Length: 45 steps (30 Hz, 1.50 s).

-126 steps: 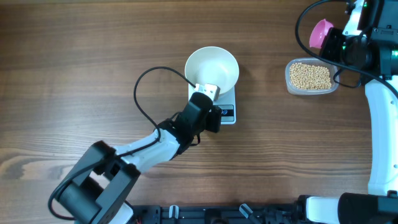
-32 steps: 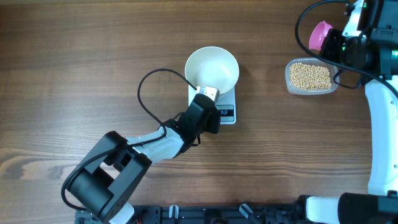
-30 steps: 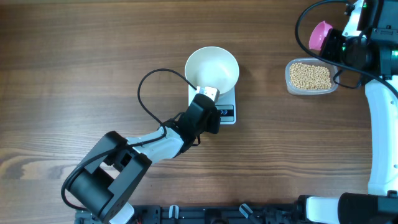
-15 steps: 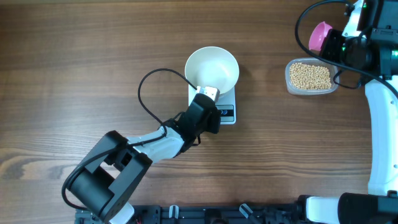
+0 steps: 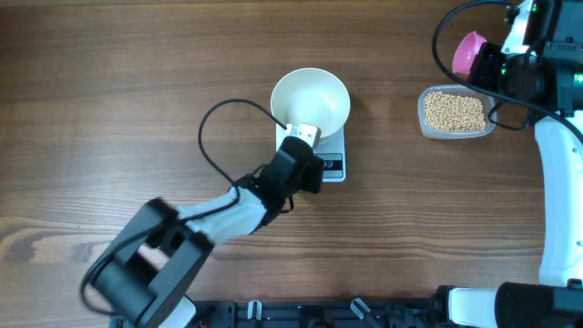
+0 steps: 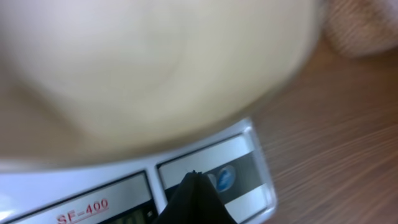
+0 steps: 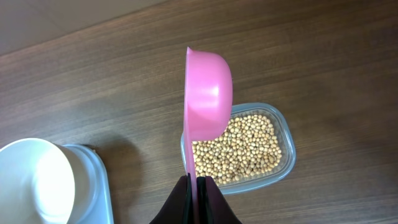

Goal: Scoop item into bowl and weigh 150g on scale

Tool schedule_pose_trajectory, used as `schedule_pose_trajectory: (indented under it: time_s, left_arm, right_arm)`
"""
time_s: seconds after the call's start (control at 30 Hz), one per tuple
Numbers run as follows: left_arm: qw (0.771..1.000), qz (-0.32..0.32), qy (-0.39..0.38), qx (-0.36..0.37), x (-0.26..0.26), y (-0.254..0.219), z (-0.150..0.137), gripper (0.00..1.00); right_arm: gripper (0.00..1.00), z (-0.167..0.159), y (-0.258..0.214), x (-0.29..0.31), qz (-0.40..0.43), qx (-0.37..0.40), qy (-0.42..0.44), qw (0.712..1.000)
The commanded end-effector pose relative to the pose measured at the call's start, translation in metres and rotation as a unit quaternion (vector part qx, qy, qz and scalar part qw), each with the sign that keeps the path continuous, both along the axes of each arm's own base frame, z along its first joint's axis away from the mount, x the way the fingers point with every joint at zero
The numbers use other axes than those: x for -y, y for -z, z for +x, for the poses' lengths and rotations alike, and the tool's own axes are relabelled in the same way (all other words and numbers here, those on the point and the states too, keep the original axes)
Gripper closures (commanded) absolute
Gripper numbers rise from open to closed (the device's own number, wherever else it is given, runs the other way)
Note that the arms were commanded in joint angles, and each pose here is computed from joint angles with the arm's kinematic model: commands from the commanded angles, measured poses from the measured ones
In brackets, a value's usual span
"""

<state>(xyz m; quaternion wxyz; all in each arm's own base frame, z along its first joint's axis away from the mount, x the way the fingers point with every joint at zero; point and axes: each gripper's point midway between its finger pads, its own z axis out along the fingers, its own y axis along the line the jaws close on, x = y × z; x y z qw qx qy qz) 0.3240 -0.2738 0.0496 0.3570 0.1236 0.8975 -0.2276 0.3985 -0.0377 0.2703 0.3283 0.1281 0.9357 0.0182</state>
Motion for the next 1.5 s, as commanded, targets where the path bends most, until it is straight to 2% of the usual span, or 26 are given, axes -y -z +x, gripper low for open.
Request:
schedule_pose_trajectory:
  time_s: [0.0, 0.1, 0.2, 0.3, 0.47, 0.67, 0.7, 0.73, 0.83, 0.87, 1.13, 1.47]
  left_arm:
    - [0.993, -0.074, -0.008, 0.097, -0.001, -0.096, 0.007, 0.96]
    - [0.982, -0.118, -0.009, 0.15, -0.009, -0.156, -0.002, 0.96]
    - [0.975, -0.136, -0.007, 0.178, -0.024, -0.196, -0.02, 0.96]
    - [0.978, -0.124, -0.01, 0.167, -0.045, -0.205, -0.042, 0.96]
    - [0.987, -0.079, -0.038, 0.134, -0.085, -0.195, -0.069, 0.96]
    - [0.973, -0.011, -0.16, 0.167, -0.15, -0.2, -0.074, 0.96]
    - [0.969, 0.001, -0.178, 0.171, -0.159, -0.2, -0.074, 0.92]
    - [0.965, 0.014, -0.194, 0.174, -0.167, -0.199, -0.073, 0.83]
    - [0.964, 0.027, -0.203, 0.171, -0.172, -0.195, -0.072, 0.24]
    - [0.964, 0.029, -0.203, 0.17, -0.171, -0.194, -0.072, 0.0]
    - [0.967, 0.05, -0.198, 0.151, -0.167, -0.18, -0.067, 0.0]
    - [0.97, 0.089, -0.191, 0.118, -0.16, -0.154, -0.059, 0.0]
  right_arm:
    - [0.96, 0.0, 0.004, -0.002, 0.0, -0.006, -0.011, 1.0]
    - [0.96, -0.001, 0.004, -0.002, 0.0, -0.008, -0.012, 1.0]
    - [0.96, -0.001, 0.004, -0.002, 0.0, -0.008, -0.012, 1.0]
    - [0.96, 0.0, 0.004, -0.002, -0.001, -0.007, -0.012, 1.0]
    - [0.96, 0.0, 0.004, -0.002, -0.007, -0.006, -0.02, 1.0]
    - [0.96, 0.002, 0.002, -0.002, -0.009, -0.001, -0.022, 1.0]
    - [0.96, 0.003, 0.002, -0.002, -0.009, 0.001, -0.023, 1.0]
    - [0.96, 0.003, 0.002, -0.003, -0.008, 0.001, -0.024, 1.0]
    - [0.96, 0.004, 0.001, -0.008, -0.008, 0.004, -0.049, 0.999]
    - [0.96, 0.004, 0.001, -0.012, -0.006, 0.005, -0.066, 0.998]
    - [0.96, 0.004, -0.003, -0.039, 0.02, 0.02, -0.157, 0.987]
    - [0.96, 0.021, -0.018, -0.04, -0.01, 0.068, -0.187, 0.98]
